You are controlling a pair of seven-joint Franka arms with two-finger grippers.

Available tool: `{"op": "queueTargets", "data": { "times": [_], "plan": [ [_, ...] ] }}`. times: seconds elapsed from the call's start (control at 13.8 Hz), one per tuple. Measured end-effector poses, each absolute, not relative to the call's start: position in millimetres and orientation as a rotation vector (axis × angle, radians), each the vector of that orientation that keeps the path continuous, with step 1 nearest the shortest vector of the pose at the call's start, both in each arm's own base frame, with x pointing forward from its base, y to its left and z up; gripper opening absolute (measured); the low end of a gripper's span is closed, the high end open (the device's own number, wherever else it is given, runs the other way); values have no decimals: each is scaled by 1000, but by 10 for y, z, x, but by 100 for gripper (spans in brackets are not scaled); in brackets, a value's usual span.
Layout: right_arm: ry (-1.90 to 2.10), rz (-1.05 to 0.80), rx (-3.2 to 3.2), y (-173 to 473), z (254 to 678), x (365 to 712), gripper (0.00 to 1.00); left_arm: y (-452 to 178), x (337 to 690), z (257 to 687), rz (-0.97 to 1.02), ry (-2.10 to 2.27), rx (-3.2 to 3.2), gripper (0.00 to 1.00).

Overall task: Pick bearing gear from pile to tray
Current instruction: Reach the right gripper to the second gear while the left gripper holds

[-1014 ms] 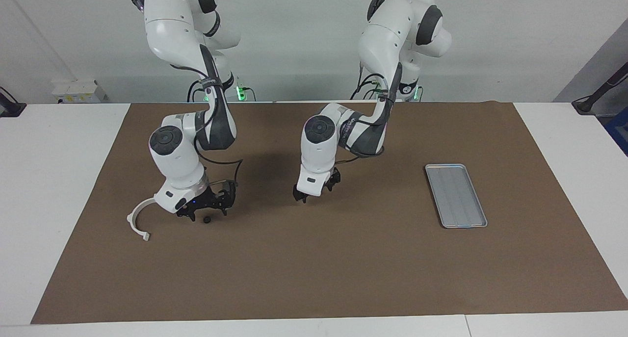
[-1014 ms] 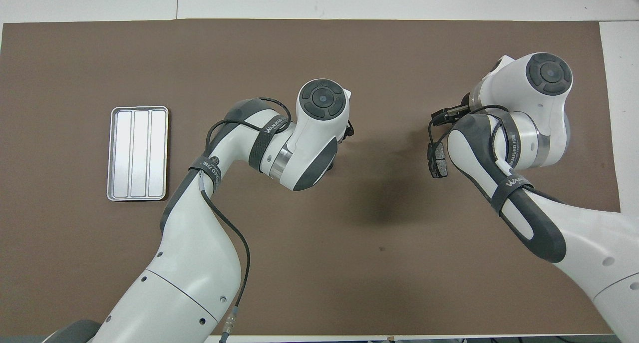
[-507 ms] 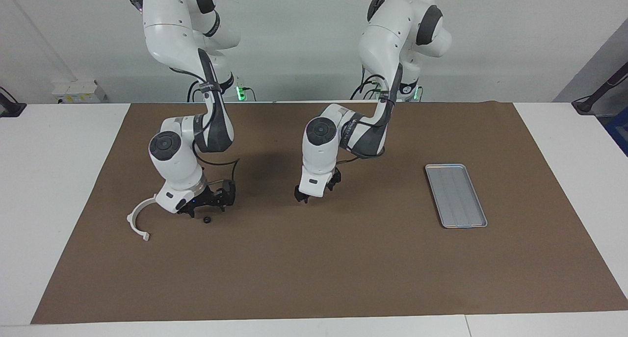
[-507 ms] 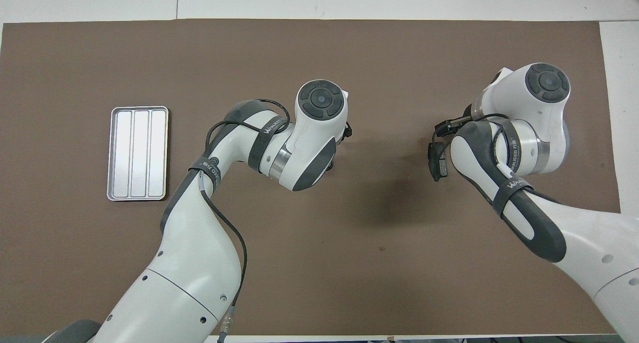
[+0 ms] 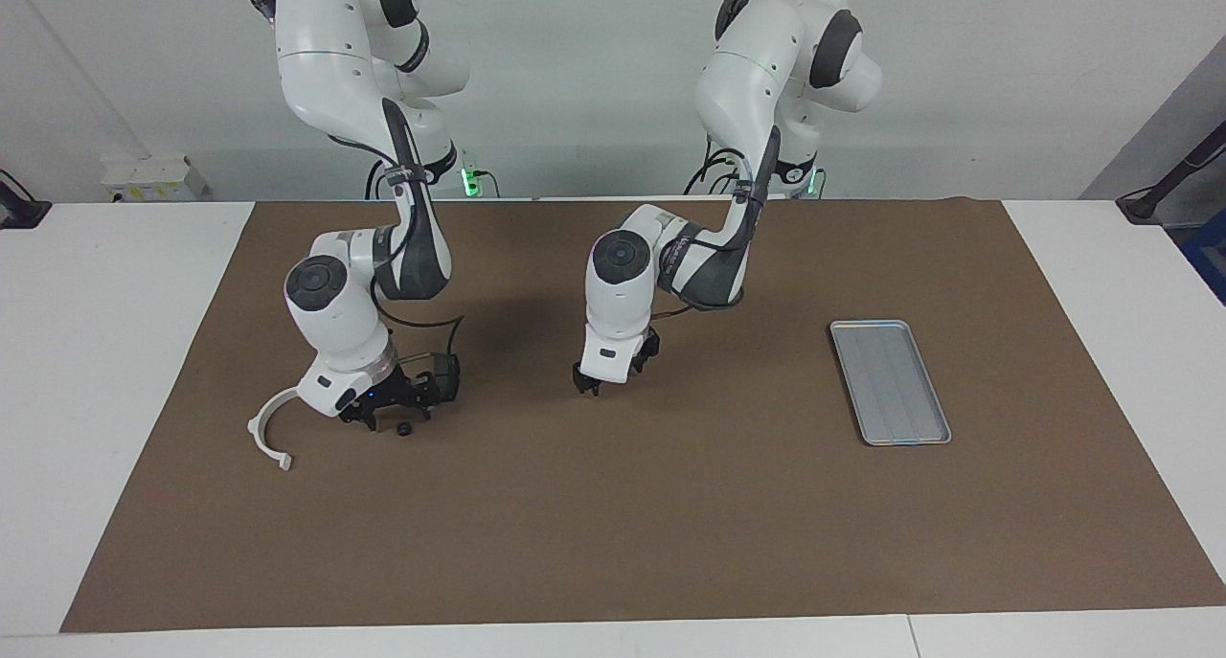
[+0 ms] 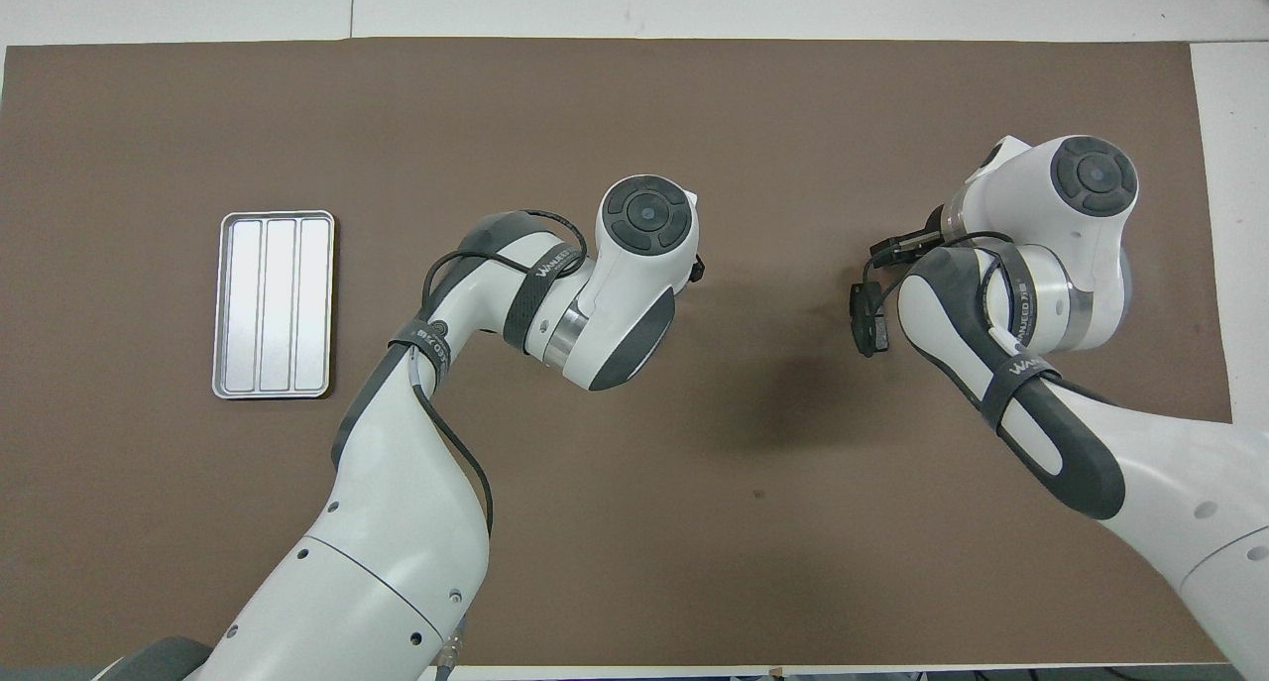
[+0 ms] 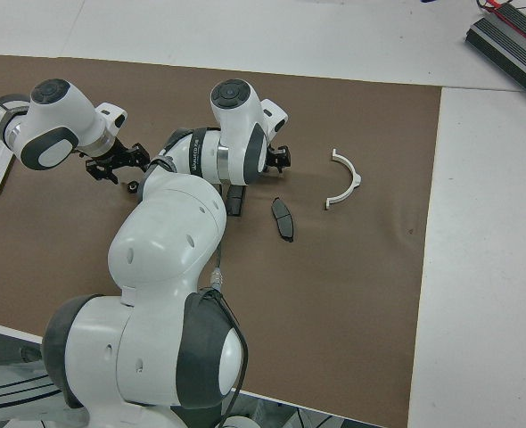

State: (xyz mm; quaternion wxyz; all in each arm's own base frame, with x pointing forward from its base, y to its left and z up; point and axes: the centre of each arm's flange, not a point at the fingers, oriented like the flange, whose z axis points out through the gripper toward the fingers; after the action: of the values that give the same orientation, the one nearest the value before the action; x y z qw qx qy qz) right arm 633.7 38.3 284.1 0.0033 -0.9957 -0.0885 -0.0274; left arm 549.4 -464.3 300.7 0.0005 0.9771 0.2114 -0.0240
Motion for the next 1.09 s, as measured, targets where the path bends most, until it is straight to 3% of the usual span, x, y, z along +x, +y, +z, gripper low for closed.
{"op": "queueTargets", "data": {
  "times": [0.07,0.22,0.43,0.51,0.65,0.8,0.87,0.94,1.09],
  "plan": [
    [-278,-96,-3121,385,2827,6341,81,-4663,5473,3001,-79,663,3068,90],
    [-279,-117,-3121,393,2794,6353,78,-4673,5446,2973,-85,663,3068,90],
    [-287,-131,-3117,431,2830,6364,45,-4651,5425,2899,-79,665,3062,90],
    [-289,-135,-3117,437,2843,6371,32,-4647,5417,2885,-78,666,3061,81],
    [-286,-148,-3117,426,2910,6394,25,-4645,5414,2898,-75,666,3058,80],
    [-285,-135,-3118,421,3088,6480,25,-4655,5416,2930,-67,663,3050,61],
    [-286,-128,-3120,420,3283,6560,25,-4652,5414,2928,-68,664,3051,61],
    [-292,-128,-3124,421,3540,6649,25,-4652,5415,2940,-66,664,3049,54],
    [-309,-156,-3140,421,4097,6784,25,-4640,5409,2959,-65,665,3049,28]
  ]
}}
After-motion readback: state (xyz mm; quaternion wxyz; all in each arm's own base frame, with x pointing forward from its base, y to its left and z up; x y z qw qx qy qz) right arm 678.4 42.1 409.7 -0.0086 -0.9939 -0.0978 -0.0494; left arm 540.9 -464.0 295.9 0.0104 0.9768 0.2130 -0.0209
